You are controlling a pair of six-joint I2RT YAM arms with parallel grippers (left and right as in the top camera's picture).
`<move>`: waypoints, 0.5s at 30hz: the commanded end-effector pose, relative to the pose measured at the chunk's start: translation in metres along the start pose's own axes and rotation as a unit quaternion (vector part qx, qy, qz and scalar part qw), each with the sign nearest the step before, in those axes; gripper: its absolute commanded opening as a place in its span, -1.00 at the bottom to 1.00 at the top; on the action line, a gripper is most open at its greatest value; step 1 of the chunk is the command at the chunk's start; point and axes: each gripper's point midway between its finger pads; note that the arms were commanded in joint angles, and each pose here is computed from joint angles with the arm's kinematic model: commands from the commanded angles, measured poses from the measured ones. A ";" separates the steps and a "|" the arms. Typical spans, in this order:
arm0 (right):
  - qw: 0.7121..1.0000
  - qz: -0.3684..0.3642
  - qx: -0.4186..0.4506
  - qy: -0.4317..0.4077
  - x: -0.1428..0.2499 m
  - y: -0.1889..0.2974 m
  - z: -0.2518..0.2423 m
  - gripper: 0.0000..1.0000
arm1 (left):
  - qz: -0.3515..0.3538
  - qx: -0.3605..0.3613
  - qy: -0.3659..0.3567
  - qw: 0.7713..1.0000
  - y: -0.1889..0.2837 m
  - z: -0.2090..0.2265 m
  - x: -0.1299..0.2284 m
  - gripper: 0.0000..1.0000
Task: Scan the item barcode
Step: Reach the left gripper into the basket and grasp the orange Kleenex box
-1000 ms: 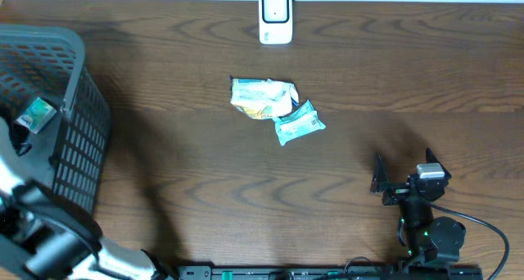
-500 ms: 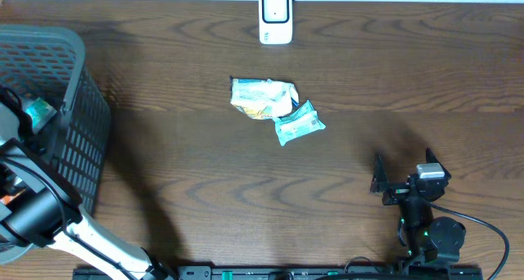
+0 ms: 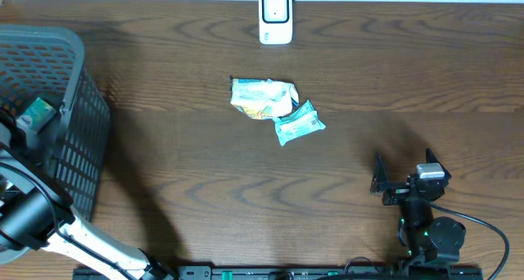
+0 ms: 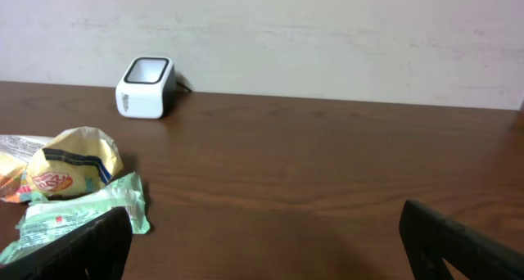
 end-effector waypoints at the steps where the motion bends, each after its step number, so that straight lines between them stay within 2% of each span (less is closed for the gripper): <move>1: 1.000 0.000 0.004 -0.007 0.000 0.000 -0.002 0.99 | 0.025 0.004 -0.006 1.000 -0.007 -0.002 0.008 -0.84; 5: 1.000 0.000 0.004 -0.007 0.000 0.000 -0.002 0.98 | 0.043 0.011 -0.015 0.999 -0.004 -0.002 0.014 -0.85; 10: 1.000 0.000 0.004 -0.007 0.000 0.000 -0.002 0.99 | 0.032 0.027 -0.005 0.999 0.024 0.008 0.002 -0.86; 15: 1.000 0.000 0.004 -0.007 0.000 0.000 -0.002 0.99 | -0.008 0.126 0.049 0.991 0.093 0.026 -0.027 -0.86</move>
Point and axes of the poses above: each gripper's point midway between its finger pads, its own y axis back along the fingers, its own z axis along the line the jaws close on, x = y × z, and after that the axes turned 3 degrees about y, right-handed
